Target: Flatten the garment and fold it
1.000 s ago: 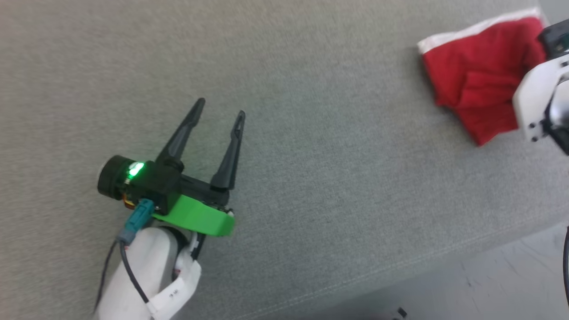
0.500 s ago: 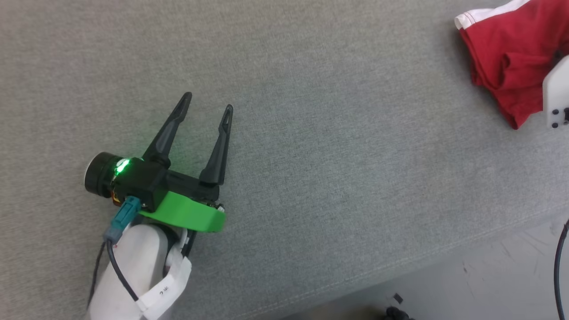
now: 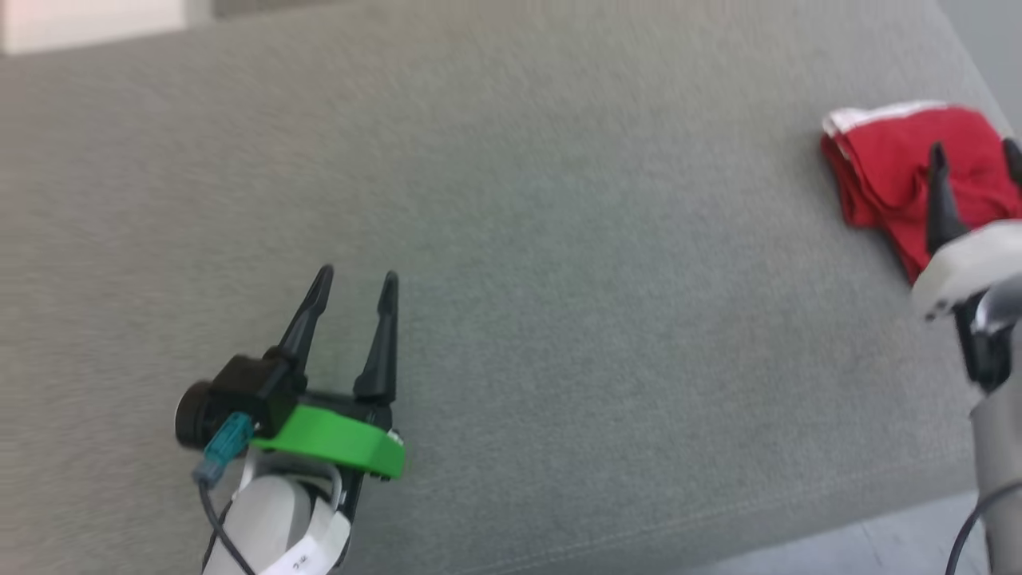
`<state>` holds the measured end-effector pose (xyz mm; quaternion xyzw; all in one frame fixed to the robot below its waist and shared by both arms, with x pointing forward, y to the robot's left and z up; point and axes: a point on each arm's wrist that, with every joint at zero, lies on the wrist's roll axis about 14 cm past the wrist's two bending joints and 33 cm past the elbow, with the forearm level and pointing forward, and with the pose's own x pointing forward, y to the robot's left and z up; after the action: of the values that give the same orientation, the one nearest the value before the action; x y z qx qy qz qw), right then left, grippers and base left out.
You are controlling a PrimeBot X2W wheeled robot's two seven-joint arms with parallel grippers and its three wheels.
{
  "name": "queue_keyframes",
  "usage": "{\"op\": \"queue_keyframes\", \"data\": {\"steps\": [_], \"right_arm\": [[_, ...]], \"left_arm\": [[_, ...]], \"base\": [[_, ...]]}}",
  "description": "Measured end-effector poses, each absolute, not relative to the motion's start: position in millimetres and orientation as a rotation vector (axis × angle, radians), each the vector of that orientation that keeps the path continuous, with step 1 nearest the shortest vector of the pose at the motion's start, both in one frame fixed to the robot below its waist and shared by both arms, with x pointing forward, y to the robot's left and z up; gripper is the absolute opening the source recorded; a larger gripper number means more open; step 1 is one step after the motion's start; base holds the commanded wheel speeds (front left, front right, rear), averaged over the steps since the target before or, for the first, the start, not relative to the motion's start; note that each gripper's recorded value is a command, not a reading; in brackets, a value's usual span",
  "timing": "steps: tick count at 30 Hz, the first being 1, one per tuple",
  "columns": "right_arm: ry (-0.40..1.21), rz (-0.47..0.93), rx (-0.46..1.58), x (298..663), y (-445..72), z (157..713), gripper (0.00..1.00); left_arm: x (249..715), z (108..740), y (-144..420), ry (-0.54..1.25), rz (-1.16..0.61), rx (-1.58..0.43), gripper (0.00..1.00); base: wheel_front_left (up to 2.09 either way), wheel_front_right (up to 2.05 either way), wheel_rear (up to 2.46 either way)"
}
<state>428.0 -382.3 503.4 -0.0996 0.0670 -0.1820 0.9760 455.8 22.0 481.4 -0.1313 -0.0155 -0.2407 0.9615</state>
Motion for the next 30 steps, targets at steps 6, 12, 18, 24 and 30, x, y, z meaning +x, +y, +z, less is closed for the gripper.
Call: {"op": "queue_keyframes", "data": {"steps": [6,12,18,24,30], "right_arm": [[-0.078,-0.229,-0.121,419,-319,540,1.0],[-0.157,-0.08,-0.037,403,-250,545,1.0],[-0.163,-0.006,0.002,389,-215,538,1.0],[-0.149,0.039,0.026,371,-193,530,1.0],[-0.149,0.045,0.043,364,-189,530,1.0]], "left_arm": [[438,506,56,-0.08,-0.396,-0.242,1.0],[419,517,98,-0.105,-0.278,-0.216,1.0],[403,524,126,-0.123,-0.2,-0.198,1.0],[387,532,144,-0.146,-0.141,-0.191,1.0],[377,534,152,-0.153,-0.113,-0.193,1.0]], "base": [[0.0,0.0,0.0],[0.0,0.0,0.0],[0.0,0.0,0.0],[0.0,0.0,0.0],[0.0,0.0,0.0]]}}
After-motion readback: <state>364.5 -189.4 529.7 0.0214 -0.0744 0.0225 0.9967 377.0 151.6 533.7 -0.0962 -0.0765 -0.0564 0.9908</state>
